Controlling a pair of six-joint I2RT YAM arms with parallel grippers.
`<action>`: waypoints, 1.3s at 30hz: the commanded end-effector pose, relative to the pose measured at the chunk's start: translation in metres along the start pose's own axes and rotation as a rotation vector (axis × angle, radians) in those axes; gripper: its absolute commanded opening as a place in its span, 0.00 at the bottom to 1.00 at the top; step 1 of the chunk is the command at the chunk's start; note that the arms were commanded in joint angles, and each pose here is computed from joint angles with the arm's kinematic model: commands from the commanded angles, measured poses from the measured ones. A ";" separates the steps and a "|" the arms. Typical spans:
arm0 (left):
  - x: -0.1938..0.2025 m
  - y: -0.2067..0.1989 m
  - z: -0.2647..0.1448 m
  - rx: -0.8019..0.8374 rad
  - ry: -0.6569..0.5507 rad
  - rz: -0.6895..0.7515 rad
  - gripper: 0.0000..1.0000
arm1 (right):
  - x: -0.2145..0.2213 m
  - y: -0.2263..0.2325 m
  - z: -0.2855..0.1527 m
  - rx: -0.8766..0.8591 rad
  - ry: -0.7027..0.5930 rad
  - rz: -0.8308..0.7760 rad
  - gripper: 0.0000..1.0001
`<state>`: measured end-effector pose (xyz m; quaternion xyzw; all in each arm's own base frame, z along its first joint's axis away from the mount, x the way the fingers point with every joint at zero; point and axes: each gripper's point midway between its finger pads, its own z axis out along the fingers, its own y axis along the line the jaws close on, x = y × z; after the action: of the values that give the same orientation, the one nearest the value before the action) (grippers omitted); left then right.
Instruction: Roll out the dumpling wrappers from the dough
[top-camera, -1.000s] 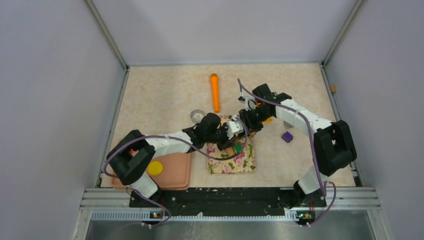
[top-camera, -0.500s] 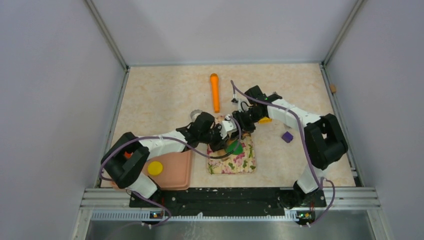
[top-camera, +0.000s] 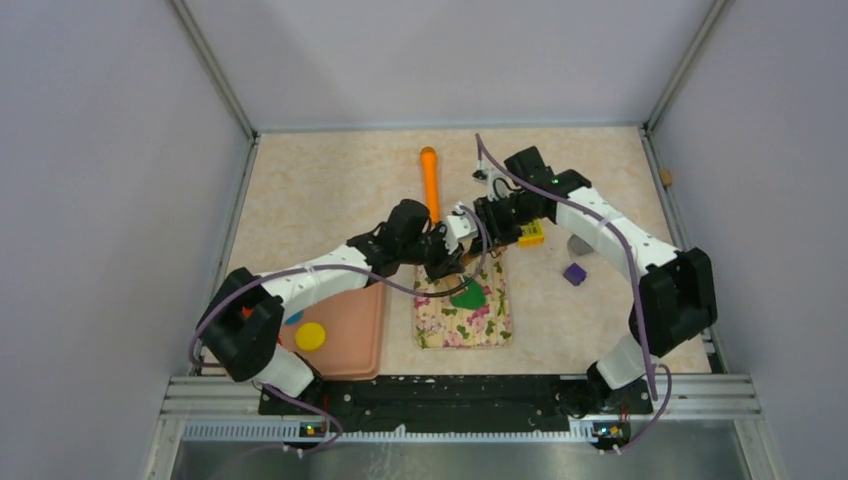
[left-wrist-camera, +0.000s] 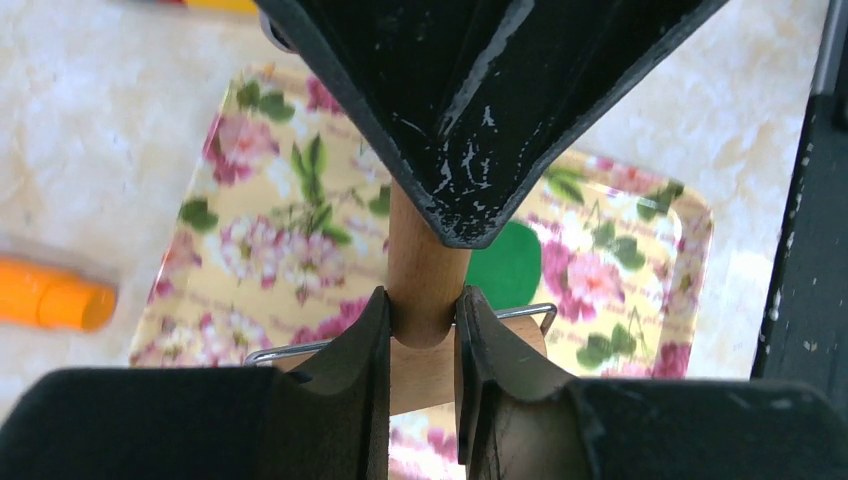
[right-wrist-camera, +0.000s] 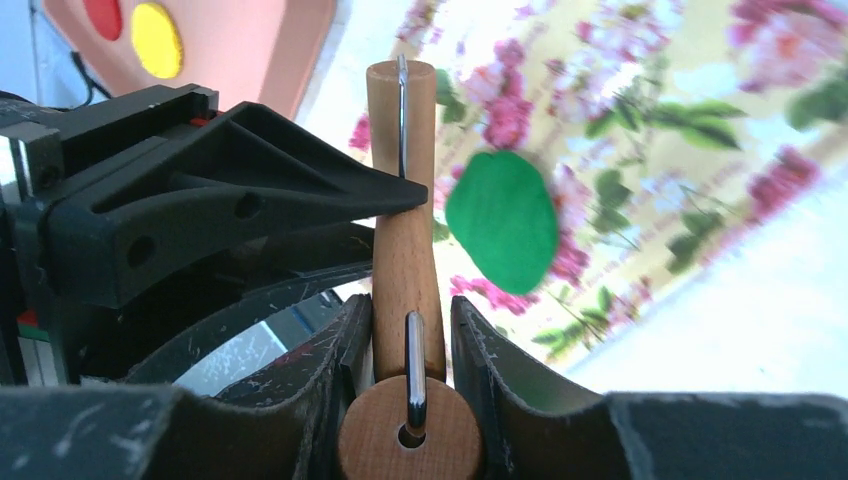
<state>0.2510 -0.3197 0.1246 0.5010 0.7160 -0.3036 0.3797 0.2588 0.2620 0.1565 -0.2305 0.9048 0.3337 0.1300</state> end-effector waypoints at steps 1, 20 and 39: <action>-0.039 0.004 0.023 0.035 -0.103 -0.033 0.00 | 0.010 -0.039 -0.024 0.140 -0.028 -0.001 0.00; 0.011 0.010 0.080 0.079 -0.024 -0.152 0.00 | 0.064 -0.124 -0.014 0.444 0.102 0.115 0.00; -0.029 0.026 0.119 0.114 -0.069 -0.136 0.00 | 0.040 -0.143 -0.054 0.511 0.011 0.079 0.00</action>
<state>0.2805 -0.4234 0.0755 0.5023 0.6805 -0.4100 0.3413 0.2818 0.1588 0.1075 -0.1171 0.9594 0.2176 0.1360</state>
